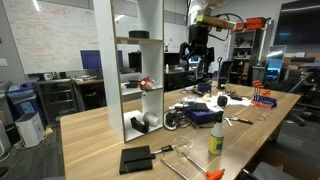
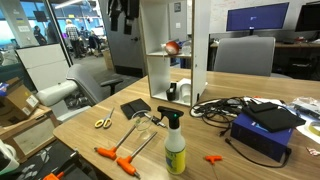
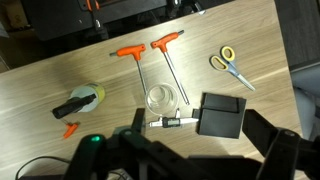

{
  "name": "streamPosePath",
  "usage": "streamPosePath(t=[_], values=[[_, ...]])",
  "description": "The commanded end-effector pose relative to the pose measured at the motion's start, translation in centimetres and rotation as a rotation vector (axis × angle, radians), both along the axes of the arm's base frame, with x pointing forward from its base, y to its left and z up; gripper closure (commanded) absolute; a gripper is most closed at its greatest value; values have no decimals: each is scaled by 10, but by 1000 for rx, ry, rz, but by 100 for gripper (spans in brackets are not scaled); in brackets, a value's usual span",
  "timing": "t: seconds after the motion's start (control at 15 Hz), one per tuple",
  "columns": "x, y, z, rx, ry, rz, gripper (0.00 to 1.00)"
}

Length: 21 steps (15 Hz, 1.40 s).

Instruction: Move the black object from the bottom shelf to the table

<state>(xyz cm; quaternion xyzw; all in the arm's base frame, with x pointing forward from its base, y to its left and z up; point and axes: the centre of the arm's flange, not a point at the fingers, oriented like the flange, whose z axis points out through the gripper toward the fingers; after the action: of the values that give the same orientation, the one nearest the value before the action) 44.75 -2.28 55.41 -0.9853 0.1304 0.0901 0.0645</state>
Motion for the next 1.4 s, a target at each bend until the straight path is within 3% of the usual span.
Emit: streamPosePath(t=[0.0, 0.27, 0.53, 0.73, 1.0, 1.33], values=[[-12, 25, -5, -54, -86, 26, 0], [-15, 57, -15, -85, -162, 81, 0], [-8, 103, -35, -172, -232, 295, 0], [3, 147, -72, -252, -271, 430, 0], [18, 196, -140, -370, -385, 604, 0], [43, 200, -208, -398, -530, 710, 0]])
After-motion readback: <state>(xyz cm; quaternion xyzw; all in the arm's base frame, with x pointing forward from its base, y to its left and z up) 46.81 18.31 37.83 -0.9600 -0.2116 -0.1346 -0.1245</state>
